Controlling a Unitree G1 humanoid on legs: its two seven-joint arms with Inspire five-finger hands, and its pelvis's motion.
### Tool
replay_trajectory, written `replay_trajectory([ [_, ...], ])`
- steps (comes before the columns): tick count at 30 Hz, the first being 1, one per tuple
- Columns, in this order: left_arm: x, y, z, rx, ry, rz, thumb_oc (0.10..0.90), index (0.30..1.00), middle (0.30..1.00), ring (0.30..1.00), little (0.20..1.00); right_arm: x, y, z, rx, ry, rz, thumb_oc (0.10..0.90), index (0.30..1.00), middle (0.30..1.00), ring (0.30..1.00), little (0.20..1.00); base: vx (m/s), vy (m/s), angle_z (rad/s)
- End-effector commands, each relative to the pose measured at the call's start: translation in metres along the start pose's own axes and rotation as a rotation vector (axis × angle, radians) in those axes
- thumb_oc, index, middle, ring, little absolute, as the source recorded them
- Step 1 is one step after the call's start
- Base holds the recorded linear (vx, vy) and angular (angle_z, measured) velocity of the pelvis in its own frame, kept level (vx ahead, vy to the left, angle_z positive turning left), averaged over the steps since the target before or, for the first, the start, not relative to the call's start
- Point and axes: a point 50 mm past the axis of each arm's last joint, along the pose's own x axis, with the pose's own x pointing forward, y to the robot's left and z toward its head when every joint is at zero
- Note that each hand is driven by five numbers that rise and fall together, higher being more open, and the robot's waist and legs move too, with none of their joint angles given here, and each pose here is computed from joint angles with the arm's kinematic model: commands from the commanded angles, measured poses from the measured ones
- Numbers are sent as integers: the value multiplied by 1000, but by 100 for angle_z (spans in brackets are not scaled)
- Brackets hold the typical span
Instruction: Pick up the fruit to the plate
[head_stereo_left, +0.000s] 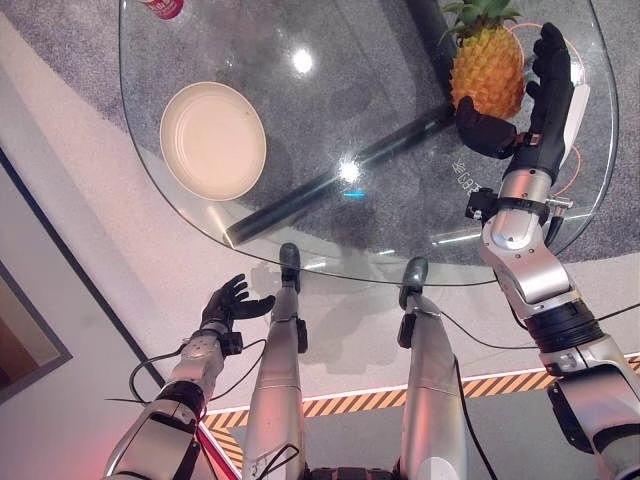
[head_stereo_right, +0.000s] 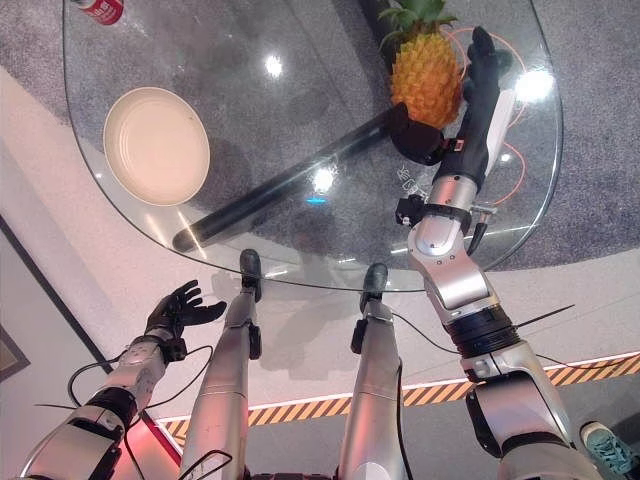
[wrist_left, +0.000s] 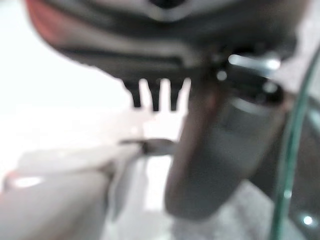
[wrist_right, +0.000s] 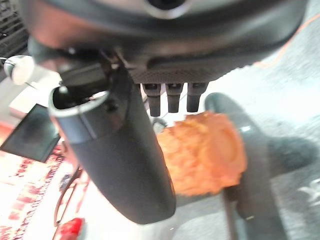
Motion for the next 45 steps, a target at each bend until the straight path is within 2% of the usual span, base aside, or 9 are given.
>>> replay_trajectory([
  [1,-10,12,-26,32,56,52,800,900,900,900,900,13,-12,32,65,-128,-79,800,900,900,900,900,0,0,0],
  [13,-8,10,-23,45,58,40,800,900,900,900,900,23,-11,20,75,-34,-92,800,900,900,900,900,0,0,0],
  [45,-9,1,-26,58,70,11,800,900,900,900,900,28,3,45,96,-78,-42,800,900,900,900,900,0,0,0],
])
